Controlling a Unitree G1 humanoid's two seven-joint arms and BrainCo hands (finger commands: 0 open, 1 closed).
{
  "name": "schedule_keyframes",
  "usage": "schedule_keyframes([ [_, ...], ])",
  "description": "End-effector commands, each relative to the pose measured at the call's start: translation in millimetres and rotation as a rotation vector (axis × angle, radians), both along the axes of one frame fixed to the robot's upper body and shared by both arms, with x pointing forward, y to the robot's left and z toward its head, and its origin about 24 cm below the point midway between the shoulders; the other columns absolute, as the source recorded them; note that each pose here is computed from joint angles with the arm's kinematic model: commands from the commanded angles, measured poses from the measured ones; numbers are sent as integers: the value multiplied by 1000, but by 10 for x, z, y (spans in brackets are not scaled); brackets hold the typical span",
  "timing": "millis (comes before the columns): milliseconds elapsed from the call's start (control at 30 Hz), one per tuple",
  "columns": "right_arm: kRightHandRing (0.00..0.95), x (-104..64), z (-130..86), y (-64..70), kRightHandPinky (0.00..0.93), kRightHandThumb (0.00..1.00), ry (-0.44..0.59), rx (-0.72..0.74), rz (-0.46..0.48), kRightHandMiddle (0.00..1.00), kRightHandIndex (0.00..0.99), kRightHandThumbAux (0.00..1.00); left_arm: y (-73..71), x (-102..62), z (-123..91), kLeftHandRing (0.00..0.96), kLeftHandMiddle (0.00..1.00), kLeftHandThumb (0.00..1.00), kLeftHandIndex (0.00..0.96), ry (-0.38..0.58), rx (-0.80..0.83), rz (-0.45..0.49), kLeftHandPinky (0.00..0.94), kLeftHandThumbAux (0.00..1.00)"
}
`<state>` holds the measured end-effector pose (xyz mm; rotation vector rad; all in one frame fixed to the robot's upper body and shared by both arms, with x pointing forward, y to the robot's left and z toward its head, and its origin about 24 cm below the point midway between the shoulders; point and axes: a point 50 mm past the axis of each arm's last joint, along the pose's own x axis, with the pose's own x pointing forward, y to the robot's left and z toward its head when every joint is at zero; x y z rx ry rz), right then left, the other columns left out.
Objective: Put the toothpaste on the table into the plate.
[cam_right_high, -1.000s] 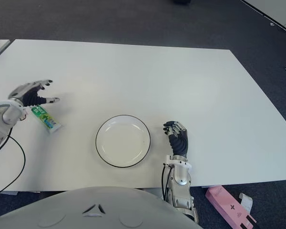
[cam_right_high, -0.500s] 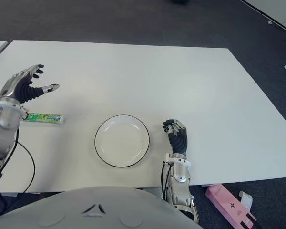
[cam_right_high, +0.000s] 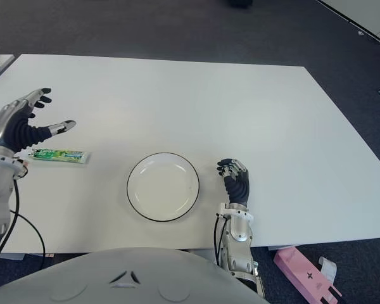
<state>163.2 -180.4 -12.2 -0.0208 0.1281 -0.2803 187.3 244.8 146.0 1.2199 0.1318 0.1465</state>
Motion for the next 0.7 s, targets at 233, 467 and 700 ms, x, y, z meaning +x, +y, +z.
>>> schedule_keyframes([
  [233, 473, 6, -54, 27, 460, 710, 33, 11, 5, 481, 428, 727, 270, -195, -89, 162, 159, 220, 64, 198, 167, -11, 135, 344],
  [467, 474, 12, -65, 32, 459, 710, 34, 13, 9, 482, 428, 728, 392, -157, -112, 99, 84, 302, 9, 373, 341, -127, 120, 279],
  [700, 482, 20, -70, 33, 476, 710, 29, 12, 12, 486, 428, 728, 497, -64, -115, 41, 34, 353, 0, 425, 456, -193, 83, 209],
])
